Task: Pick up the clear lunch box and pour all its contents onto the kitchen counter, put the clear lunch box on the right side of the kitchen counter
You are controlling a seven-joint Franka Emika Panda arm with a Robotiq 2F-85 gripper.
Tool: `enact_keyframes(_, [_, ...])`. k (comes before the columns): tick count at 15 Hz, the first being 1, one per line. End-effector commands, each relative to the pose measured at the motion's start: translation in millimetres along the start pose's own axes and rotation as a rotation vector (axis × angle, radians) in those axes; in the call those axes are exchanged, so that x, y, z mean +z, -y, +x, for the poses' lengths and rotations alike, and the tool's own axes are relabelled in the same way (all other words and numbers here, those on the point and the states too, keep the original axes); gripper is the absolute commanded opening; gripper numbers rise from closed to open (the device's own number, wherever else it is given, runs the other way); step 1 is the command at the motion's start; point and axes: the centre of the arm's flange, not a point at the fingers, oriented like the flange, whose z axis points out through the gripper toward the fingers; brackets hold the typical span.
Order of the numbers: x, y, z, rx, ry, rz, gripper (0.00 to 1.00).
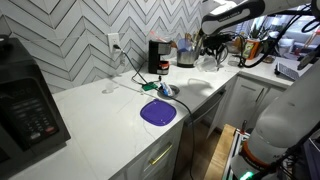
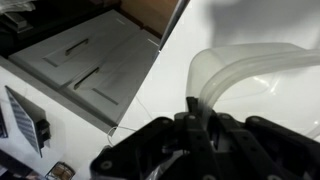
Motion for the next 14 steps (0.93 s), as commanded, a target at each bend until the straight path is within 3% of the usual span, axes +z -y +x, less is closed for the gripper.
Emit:
enact_keyframes(1, [32,-19,57,0.031,0.074,0.192,0.02])
enact_keyframes(5, [61,-12,84,0.069,0.183,0.401,0.02])
enact_keyframes(7, [82,-5,89,0.075,0.23,0.441,0.02])
enact_keyframes(9, [101,-2,95,0.1,0.266,0.451,0.02])
enact_keyframes(11, [107,-2,98,0.166,0.258,0.34,0.02])
enact_keyframes(12, [101,-2,82,0.119,0.251,0.398,0.06])
enact_keyframes(14, [110,-1,90,0.144,0.251,0.367,0.06])
